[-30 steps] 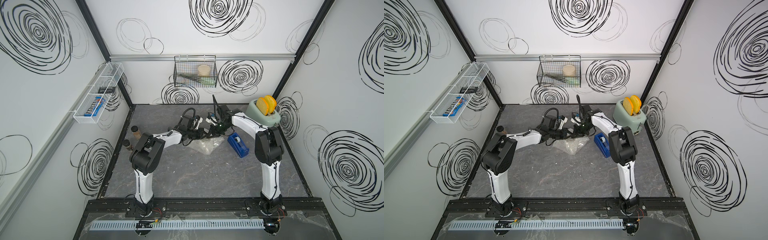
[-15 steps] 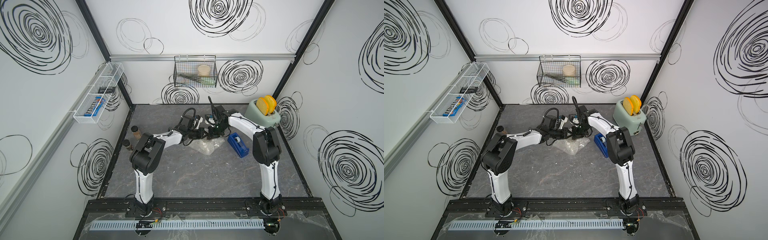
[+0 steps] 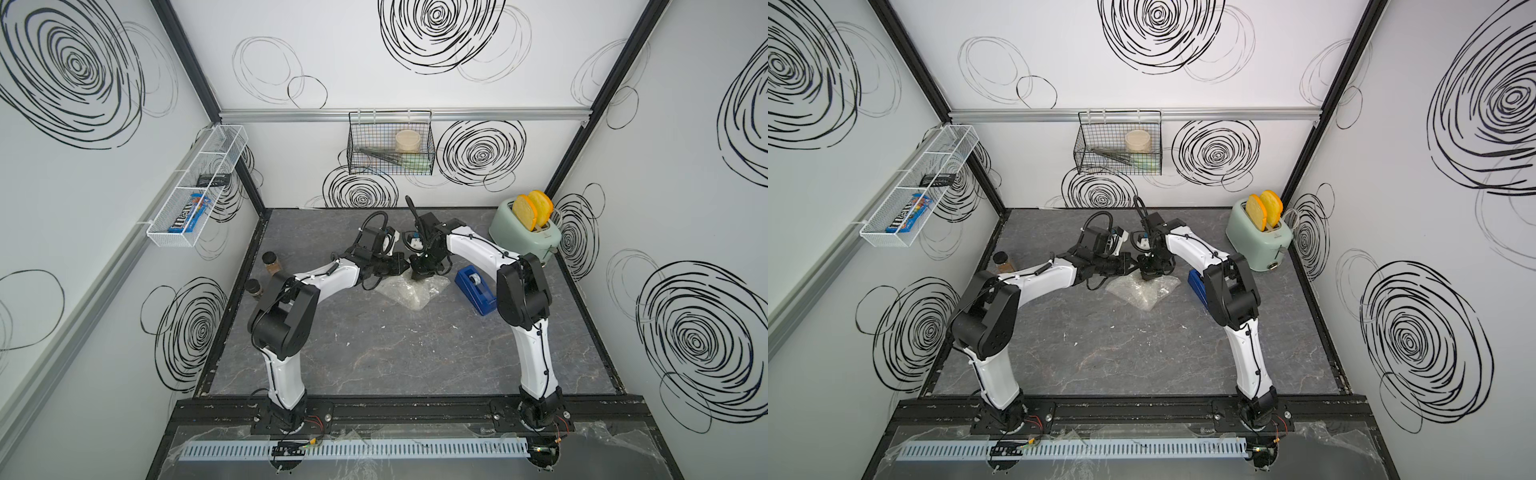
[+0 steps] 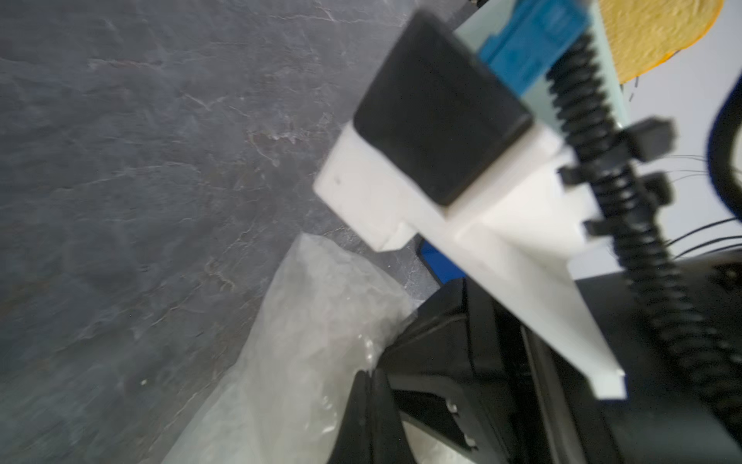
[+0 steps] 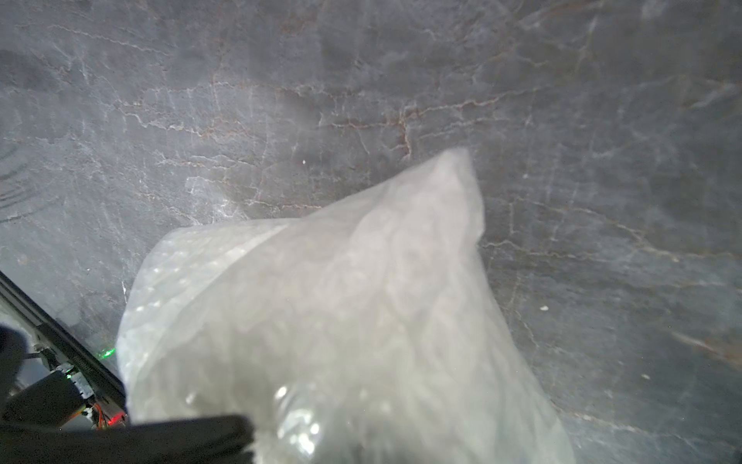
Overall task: Wrap mugs in bubble wrap
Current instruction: Stick the tape on the bubble wrap.
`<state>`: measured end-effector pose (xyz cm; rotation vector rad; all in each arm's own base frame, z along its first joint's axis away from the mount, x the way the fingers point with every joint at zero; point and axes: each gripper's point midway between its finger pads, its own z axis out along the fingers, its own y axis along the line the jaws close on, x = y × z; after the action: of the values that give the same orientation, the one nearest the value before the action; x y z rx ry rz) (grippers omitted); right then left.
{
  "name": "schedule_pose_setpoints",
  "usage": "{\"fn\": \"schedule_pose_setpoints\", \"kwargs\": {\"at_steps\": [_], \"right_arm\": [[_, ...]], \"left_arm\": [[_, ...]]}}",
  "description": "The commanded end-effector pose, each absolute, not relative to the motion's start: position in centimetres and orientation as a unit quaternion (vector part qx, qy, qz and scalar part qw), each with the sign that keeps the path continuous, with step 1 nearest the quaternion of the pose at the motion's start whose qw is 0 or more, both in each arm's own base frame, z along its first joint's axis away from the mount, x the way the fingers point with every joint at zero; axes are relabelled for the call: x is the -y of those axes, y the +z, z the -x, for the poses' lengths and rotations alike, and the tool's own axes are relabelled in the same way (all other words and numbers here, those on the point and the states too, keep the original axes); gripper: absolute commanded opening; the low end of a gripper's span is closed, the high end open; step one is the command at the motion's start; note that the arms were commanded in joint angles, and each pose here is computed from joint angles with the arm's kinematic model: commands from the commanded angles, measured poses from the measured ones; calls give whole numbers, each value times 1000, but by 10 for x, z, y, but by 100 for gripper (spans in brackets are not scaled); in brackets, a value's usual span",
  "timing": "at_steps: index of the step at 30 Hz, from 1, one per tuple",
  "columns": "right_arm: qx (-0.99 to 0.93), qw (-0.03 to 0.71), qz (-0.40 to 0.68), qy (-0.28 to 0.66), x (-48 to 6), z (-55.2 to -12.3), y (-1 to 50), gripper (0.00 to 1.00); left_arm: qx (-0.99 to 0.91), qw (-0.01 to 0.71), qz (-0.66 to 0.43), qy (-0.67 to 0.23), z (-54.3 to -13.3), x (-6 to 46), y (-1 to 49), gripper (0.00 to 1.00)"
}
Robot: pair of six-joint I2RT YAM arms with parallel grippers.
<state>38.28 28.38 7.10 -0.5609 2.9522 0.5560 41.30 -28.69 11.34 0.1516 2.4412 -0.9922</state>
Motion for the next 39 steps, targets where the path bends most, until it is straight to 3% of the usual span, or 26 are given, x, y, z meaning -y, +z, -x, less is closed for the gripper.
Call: {"fn": "schedule_pose_setpoints", "kwargs": {"at_steps": [1, 10, 16, 39], "right_arm": [[-980, 4, 166, 107, -257, -376, 41, 0], [-982, 14, 162, 92, -260, -378, 48, 0], [-986, 42, 153, 60, -255, -385, 69, 18], [-978, 126, 142, 85, -263, -395, 149, 28]], "left_arm": [[-918, 262, -54, -291, -417, 268, 108, 0], [-923, 237, -76, -294, -405, 287, 84, 0], [-928, 232, -79, -281, -402, 287, 75, 0], [-930, 230, -82, -275, -402, 290, 71, 0]]}}
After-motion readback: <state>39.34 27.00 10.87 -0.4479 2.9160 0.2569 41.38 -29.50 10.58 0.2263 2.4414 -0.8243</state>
